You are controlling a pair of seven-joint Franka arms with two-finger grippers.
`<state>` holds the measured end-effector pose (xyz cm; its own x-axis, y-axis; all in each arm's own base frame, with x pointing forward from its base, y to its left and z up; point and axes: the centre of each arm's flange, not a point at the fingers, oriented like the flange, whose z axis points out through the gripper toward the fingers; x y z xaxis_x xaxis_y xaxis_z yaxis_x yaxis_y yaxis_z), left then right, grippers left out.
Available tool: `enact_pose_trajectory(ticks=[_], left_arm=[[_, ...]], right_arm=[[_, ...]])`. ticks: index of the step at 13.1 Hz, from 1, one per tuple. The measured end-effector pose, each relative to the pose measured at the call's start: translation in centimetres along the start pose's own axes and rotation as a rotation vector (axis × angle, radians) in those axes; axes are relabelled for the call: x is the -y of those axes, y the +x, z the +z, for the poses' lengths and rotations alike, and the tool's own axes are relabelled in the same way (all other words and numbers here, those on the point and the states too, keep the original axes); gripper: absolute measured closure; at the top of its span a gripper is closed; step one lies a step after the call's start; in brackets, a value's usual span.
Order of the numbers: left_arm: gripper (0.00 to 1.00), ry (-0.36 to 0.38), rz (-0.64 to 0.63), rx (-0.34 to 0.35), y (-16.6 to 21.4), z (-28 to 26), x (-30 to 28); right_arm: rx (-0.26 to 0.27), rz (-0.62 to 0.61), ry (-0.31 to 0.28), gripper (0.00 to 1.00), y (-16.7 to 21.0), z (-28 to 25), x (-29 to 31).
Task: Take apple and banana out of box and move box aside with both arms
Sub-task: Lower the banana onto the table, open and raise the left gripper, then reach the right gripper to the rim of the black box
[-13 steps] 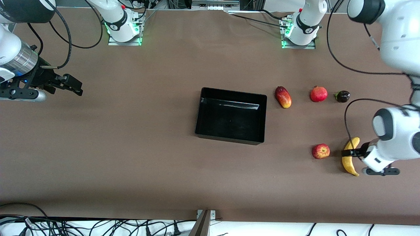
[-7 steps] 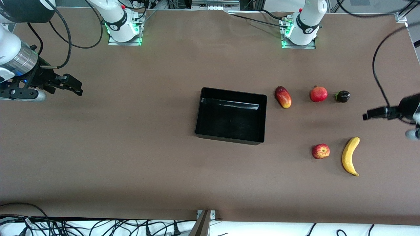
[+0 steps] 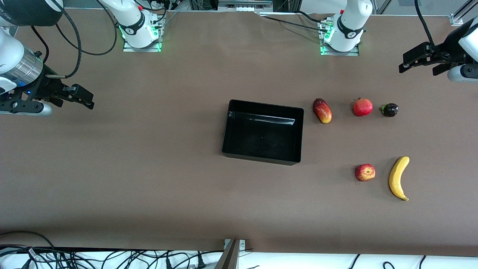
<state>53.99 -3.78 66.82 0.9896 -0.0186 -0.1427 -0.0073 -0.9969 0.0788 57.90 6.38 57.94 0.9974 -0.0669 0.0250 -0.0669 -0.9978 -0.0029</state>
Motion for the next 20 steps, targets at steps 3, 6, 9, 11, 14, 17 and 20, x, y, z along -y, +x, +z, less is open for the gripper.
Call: enact_pose_trajectory(ticks=[3,6,9,11,14,17,20], left_arm=[[0.00,0.095,0.001,0.010,0.0,0.7,0.4],[0.00,0.101,-0.014,-0.005,-0.4,0.4,1.3],[0.00,0.091,-0.041,-0.023,-0.8,-0.3,2.8],[0.00,0.089,-0.041,-0.030,-1.3,-0.6,2.9],[0.00,0.088,-0.040,-0.013,-1.6,0.1,2.9],[0.00,0.087,-0.042,-0.022,-1.1,0.8,3.0],[0.00,0.087,-0.051,-0.042,-0.5,1.2,3.1]], right_arm=[[-0.001,0.000,0.000,0.00,0.0,0.0,0.0],[0.010,-0.009,-0.003,0.00,0.5,1.2,0.5],[0.132,-0.076,-0.012,0.00,1.2,8.1,4.4],[0.202,-0.067,0.035,0.00,0.7,12.3,9.7],[0.206,0.043,0.071,0.00,0.1,17.4,17.1],[0.157,0.175,0.078,0.00,-2.0,23.1,25.9],[0.121,0.249,0.079,0.00,-6.0,28.3,33.6]])
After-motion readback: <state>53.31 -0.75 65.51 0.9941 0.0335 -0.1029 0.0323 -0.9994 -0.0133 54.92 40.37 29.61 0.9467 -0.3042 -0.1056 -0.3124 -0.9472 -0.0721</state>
